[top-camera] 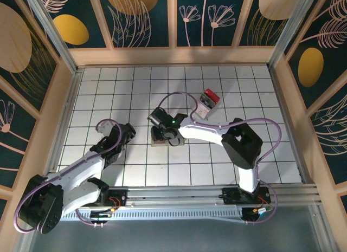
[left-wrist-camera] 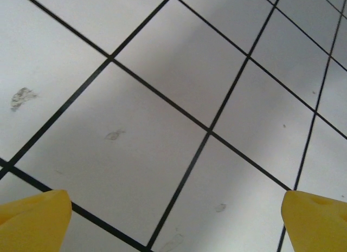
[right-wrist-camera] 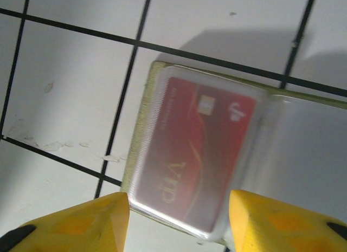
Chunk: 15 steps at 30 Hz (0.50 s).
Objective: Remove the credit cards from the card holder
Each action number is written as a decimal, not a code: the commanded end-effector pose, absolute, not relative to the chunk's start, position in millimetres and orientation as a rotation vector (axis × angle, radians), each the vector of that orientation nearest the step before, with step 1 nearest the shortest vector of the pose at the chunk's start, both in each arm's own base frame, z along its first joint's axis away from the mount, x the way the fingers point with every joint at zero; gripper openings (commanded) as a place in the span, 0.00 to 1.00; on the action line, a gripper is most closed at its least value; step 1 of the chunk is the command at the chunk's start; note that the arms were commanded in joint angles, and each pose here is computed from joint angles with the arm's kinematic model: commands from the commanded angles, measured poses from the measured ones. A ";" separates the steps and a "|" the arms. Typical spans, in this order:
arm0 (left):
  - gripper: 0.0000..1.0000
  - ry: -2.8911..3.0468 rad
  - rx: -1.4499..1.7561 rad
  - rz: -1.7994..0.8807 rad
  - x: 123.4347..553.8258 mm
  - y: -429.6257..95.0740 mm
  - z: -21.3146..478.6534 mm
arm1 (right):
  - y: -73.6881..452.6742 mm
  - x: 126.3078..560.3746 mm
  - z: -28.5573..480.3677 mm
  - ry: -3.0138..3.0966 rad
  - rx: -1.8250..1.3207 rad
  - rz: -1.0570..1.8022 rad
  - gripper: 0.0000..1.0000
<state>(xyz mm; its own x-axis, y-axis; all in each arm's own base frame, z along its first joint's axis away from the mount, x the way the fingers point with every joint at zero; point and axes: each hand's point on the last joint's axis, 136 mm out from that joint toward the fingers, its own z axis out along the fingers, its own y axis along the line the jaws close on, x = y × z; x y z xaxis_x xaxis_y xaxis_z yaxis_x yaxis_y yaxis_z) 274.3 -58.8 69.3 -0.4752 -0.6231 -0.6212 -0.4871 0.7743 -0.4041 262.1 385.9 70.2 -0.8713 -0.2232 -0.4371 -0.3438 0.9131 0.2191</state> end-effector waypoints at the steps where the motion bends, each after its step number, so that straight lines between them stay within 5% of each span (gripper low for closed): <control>1: 0.99 2.143 -0.877 -0.254 273.2 -54.7 66.3 | 389.9 270.3 74.1 2.633 -0.387 0.330 0.54; 5: 0.99 2.135 -0.892 -0.224 272.1 -47.0 65.1 | 396.0 268.1 63.8 2.639 -0.419 0.284 0.62; 15: 0.99 2.104 -0.955 -0.211 267.0 -37.1 59.1 | 414.9 262.0 49.5 2.643 -0.499 0.289 0.61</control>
<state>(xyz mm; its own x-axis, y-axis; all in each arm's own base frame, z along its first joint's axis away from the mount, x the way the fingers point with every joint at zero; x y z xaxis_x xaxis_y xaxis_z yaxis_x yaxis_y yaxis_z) 268.4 -42.7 61.1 -0.4327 -0.6673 -0.6062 -0.5382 0.7307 -0.4201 261.7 409.8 52.3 -0.8539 -0.2716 -0.4440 -0.3700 0.9167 0.1508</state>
